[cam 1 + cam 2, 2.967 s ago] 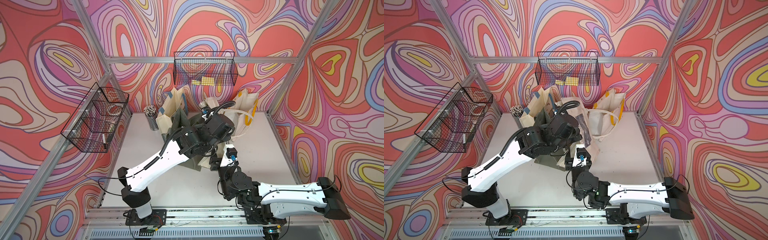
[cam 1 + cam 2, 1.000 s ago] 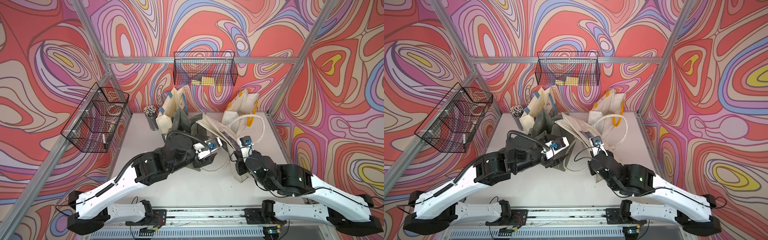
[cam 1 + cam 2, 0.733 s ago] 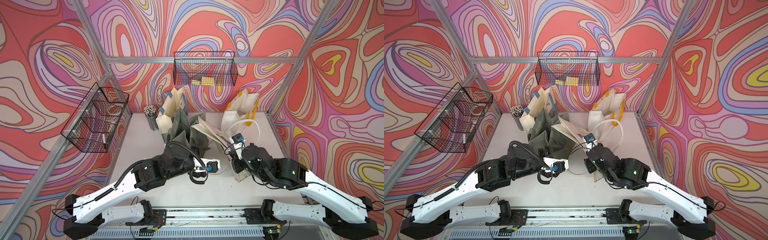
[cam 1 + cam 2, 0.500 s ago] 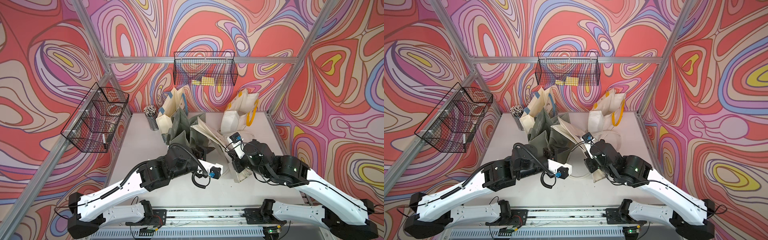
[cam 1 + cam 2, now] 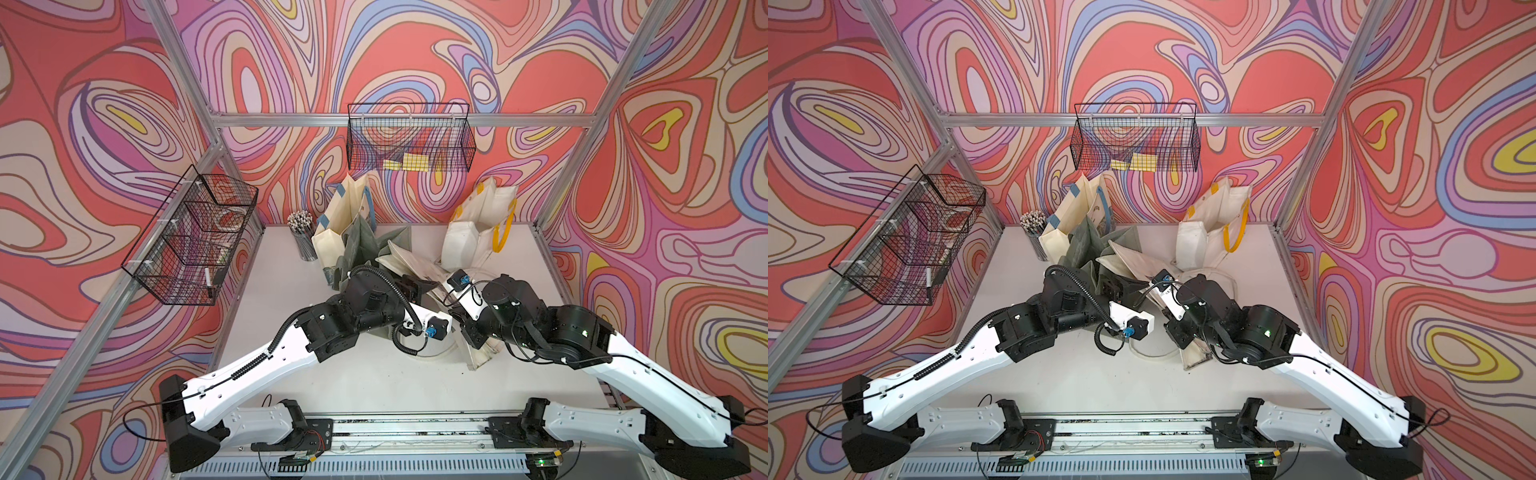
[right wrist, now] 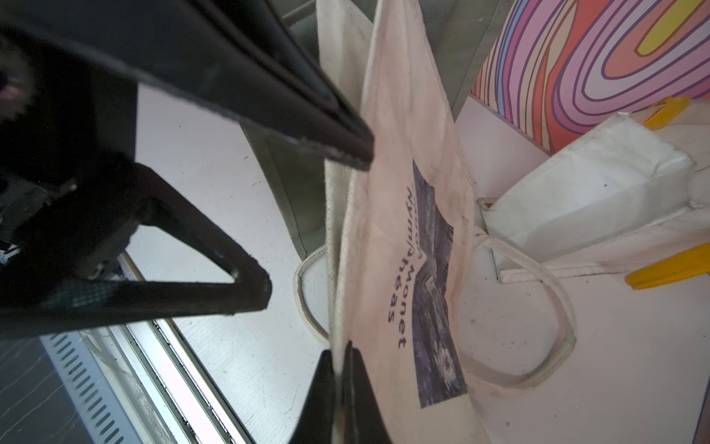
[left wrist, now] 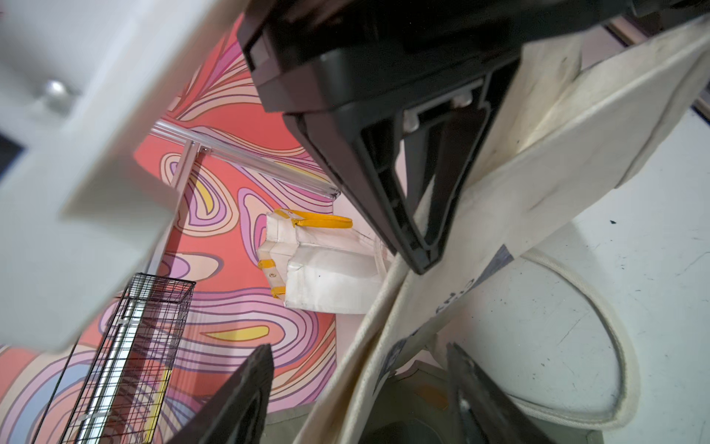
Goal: Put away the canvas bag
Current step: Press the canvas bag.
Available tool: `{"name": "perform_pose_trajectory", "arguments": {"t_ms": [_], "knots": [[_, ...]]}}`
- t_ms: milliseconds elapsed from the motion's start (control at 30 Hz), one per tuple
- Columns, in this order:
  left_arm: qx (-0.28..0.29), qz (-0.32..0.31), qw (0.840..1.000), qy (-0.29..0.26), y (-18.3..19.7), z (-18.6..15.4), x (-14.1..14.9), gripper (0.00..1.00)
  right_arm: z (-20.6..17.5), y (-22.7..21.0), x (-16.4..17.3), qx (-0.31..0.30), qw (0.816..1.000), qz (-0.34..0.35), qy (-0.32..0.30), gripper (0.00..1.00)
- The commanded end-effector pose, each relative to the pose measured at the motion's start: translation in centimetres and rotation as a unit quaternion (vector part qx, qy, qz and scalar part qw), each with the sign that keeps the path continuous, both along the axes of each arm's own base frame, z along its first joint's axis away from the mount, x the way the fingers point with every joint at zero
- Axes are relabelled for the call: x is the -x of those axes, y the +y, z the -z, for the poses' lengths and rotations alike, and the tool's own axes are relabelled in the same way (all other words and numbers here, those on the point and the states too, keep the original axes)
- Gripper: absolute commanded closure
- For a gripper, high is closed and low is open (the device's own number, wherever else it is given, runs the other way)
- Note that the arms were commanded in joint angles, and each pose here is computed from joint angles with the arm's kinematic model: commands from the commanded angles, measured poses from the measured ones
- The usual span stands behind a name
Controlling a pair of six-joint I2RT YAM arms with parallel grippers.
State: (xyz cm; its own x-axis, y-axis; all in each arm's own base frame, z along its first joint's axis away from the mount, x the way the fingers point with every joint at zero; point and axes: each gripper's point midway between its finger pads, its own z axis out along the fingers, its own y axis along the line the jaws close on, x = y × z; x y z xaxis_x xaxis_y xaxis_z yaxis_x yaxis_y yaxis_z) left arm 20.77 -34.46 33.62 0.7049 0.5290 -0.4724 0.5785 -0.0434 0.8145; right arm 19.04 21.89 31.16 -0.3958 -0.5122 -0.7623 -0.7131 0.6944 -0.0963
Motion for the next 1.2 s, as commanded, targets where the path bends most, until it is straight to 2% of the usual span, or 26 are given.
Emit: {"name": "perform_pose_trajectory", "arguments": {"t_ms": [0, 167, 600, 933, 1033, 1167], "knots": [[-0.01, 0.038, 0.999, 0.005, -0.6, -0.1, 0.7, 0.33, -3.4, 1.4, 0.5, -0.053, 0.997, -0.039, -0.029, 1.0], [-0.023, 0.05, 0.998, 0.013, -1.3, 0.5, 0.6, 0.47, -3.6, 1.4, 0.5, -0.058, 0.997, -0.04, -0.032, 1.0], [-0.061, 0.048, 0.997, 0.018, -1.1, 1.3, 0.2, 1.0, -4.7, 1.4, 0.7, -0.101, 0.993, -0.036, -0.048, 1.0], [-0.062, 0.027, 0.998, 0.019, -1.0, 0.7, -0.7, 1.0, -3.9, 0.9, 0.5, -0.114, 0.993, -0.01, -0.037, 0.98], [-0.054, 0.002, 0.998, 0.018, -0.9, -0.2, -1.6, 1.0, -3.0, 0.6, 0.1, -0.117, 0.993, 0.018, -0.024, 0.75], [-0.03, -0.019, 0.999, 0.016, -1.0, -1.4, -2.5, 1.0, -2.2, -1.0, -0.6, -0.136, 0.987, 0.083, -0.016, 0.6]]}}
